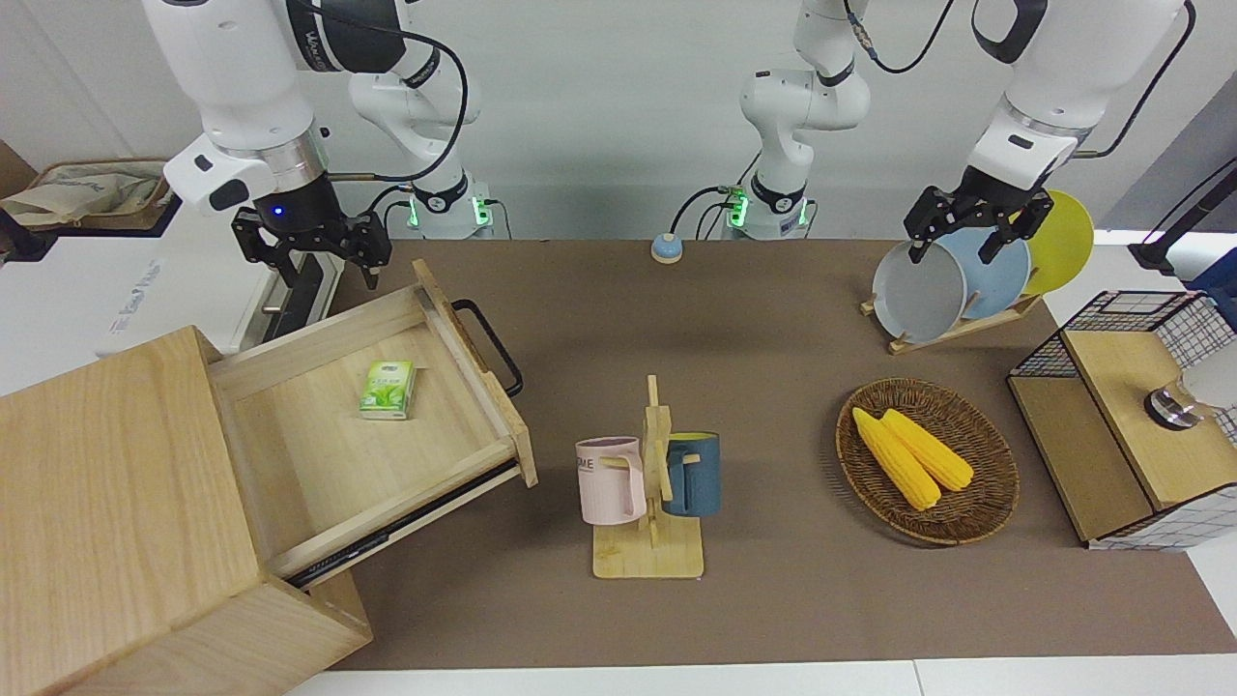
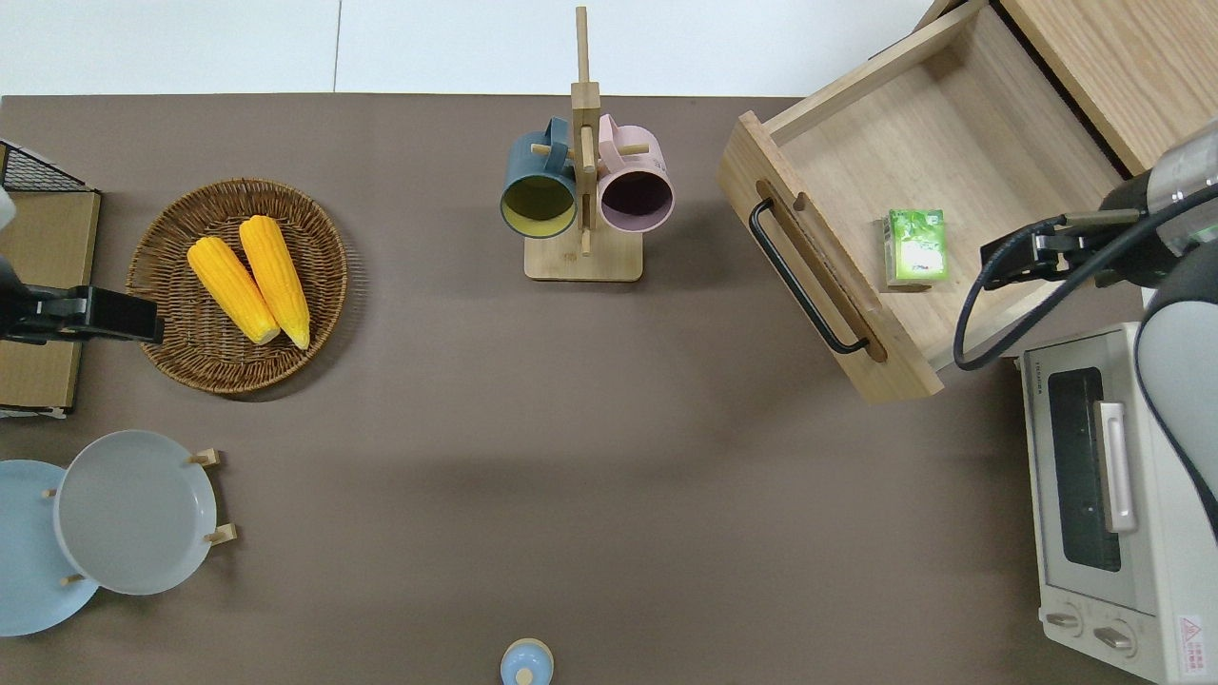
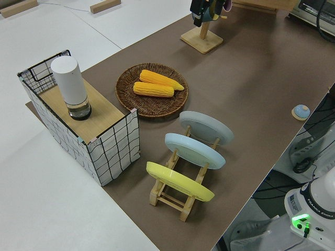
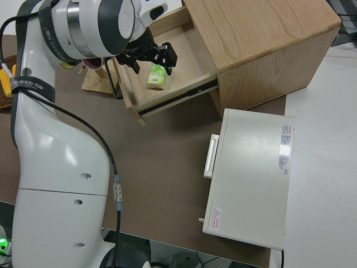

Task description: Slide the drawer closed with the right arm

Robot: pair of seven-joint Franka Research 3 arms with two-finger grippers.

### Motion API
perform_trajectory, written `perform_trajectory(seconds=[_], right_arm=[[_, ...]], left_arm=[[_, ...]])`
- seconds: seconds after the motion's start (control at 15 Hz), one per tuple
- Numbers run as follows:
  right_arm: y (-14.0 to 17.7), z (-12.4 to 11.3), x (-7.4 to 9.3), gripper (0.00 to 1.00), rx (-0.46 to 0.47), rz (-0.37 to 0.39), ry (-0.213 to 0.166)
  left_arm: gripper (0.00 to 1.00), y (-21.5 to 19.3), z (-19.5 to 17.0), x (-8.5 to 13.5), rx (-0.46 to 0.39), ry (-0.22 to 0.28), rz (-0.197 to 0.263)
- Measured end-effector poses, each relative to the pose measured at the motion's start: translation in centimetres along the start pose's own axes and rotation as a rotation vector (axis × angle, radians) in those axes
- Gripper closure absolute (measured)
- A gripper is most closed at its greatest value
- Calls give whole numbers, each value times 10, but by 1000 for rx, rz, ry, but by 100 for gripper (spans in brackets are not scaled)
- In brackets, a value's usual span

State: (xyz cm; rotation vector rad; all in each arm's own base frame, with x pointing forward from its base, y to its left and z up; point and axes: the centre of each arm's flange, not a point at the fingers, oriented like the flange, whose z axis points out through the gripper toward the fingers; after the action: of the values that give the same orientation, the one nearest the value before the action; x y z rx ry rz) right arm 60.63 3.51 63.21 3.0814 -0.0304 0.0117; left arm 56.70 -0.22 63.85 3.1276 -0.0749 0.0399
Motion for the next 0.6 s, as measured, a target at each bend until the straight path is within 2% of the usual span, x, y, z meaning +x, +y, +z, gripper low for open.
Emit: perform_trajectory(seconds=[0.6], right_arm=[[-5, -6, -3, 2, 2, -8, 10]], left_arm=[[0, 0, 0, 0, 0, 0, 0]])
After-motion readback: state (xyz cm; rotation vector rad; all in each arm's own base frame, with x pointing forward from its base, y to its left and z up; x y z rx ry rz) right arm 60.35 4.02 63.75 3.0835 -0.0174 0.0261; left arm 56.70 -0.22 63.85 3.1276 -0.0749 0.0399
